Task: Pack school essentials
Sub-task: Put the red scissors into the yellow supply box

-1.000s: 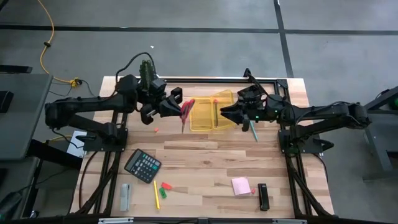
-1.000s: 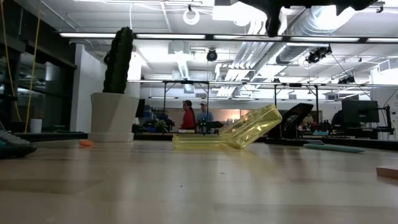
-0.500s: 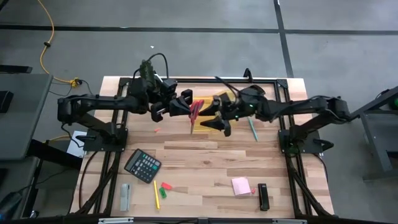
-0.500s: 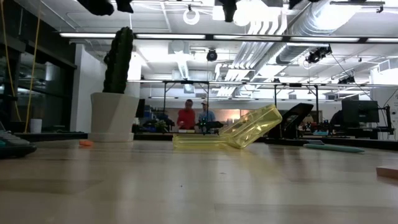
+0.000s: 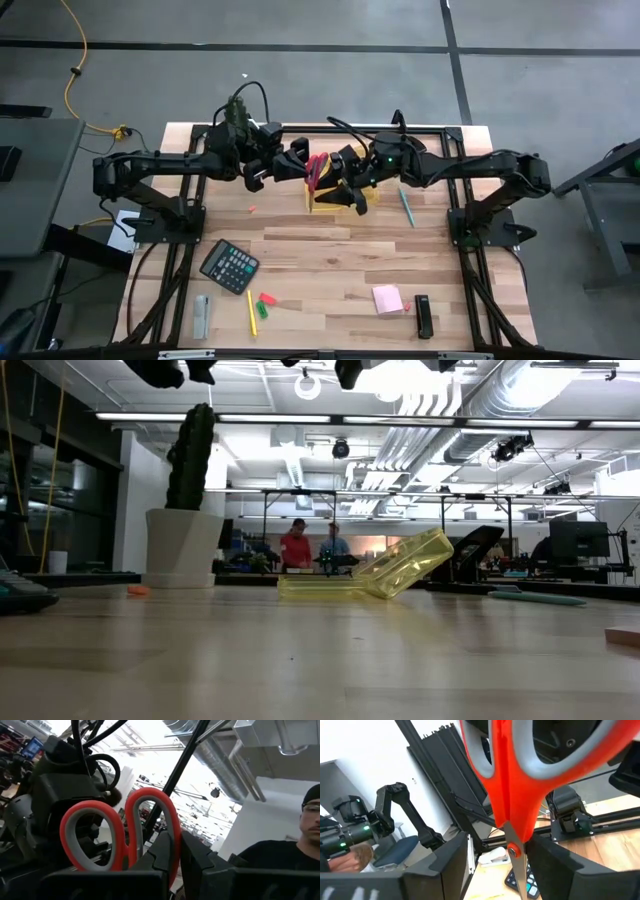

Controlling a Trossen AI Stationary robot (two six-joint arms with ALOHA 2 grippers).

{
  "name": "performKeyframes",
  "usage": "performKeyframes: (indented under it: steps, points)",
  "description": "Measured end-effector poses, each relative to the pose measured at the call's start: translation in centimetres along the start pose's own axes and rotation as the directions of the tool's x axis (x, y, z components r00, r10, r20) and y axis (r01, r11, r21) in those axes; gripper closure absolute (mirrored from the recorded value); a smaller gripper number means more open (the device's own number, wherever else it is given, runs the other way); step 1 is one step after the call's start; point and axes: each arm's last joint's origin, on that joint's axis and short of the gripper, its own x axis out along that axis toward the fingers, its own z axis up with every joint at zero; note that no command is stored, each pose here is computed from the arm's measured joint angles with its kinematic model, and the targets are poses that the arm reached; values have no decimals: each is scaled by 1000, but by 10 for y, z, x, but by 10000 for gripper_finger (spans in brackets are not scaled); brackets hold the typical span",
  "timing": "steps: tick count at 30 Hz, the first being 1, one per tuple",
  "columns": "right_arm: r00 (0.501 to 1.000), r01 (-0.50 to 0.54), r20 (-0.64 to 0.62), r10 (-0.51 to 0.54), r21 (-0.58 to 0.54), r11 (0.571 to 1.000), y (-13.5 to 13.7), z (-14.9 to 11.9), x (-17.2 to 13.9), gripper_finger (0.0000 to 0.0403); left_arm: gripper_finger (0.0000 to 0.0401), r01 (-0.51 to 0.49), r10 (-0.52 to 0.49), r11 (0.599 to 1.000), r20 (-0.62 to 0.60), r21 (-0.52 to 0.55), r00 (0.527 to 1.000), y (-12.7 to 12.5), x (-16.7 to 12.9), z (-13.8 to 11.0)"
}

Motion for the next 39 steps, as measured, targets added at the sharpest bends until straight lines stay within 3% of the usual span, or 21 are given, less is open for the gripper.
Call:
performKeyframes:
  steps: [13,26,30,35,39]
  points:
    - [998,50,26,-50,15,999,-1,1,0,299,398,-37,36,999,41,39,999,1,0,1]
    - [999,39,22,-38,-24,999,-1,1,0,312,397,-50,47,998,53,45,997,-1,3,-2]
    - [999,37,20,-36,-20,999,-1,1,0,341,397,-42,41,998,45,39,998,-1,3,-1]
    - [1000,19,5,-19,-17,1000,0,0,0,391,379,-34,33,999,37,37,999,-1,3,-2]
    - [1000,9,-4,-9,-2,1000,0,0,0,387,358,-42,42,999,39,5,998,0,3,-2]
